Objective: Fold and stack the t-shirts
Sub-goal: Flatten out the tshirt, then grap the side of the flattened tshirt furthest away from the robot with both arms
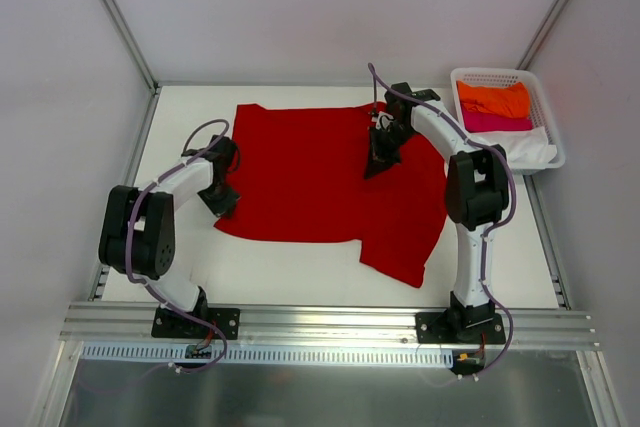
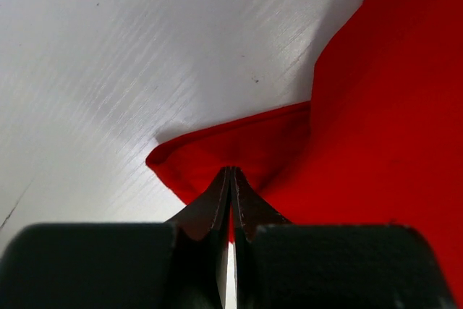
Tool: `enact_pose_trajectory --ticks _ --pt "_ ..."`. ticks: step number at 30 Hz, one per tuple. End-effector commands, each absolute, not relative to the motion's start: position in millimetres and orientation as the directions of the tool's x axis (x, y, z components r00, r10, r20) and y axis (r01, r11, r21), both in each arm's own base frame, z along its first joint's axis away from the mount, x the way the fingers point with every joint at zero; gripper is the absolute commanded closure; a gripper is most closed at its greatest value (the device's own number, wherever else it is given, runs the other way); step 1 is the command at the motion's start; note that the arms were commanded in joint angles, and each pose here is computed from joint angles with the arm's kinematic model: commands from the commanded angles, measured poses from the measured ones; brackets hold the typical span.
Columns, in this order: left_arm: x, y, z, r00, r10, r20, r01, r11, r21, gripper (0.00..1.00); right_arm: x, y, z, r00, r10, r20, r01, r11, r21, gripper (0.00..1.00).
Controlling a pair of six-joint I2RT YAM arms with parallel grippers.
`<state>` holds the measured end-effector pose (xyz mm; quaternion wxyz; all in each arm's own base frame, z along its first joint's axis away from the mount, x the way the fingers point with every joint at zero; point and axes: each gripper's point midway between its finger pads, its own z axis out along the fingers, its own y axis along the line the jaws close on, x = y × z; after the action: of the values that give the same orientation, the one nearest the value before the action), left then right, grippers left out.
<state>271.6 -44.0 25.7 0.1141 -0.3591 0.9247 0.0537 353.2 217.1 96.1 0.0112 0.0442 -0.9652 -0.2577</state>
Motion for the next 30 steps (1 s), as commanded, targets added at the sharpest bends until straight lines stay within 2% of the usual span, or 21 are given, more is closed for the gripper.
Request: enact_pose_trajectory --ticks 1,10,21,27,30 --pt "271.1 -48.7 19.3 -0.745 -0.624 -0.236 -0.644 0.765 0.012 1.0 355.7 219.6 106.4 -0.996 -0.094 -0.007 -0.083 0.849 0.522 0.99" --pt "220.1 -27.8 15.9 -0.736 -0.651 -0.184 -0.676 0.713 0.184 1.0 356.9 218.3 104.9 -0.996 -0.089 -0.002 -0.077 0.849 0.522 0.99" --pt "173.1 -17.8 24.4 -0.691 -0.704 -0.165 -0.719 0.646 0.256 1.0 358.8 222.1 101.9 -0.996 -0.089 0.01 -0.07 0.843 0.533 1.0" --pt "204.6 -19.4 59.0 -0.667 -0.7 -0.258 -0.743 0.652 0.152 1.0 362.2 218.6 103.9 -0.996 -0.084 -0.005 -0.074 0.848 0.525 0.99" --pt "257.6 -26.8 91.9 -0.666 -0.67 -0.329 -0.724 0.687 0.065 1.0 375.0 219.9 110.9 -0.996 -0.08 -0.05 -0.094 0.85 0.518 0.99"
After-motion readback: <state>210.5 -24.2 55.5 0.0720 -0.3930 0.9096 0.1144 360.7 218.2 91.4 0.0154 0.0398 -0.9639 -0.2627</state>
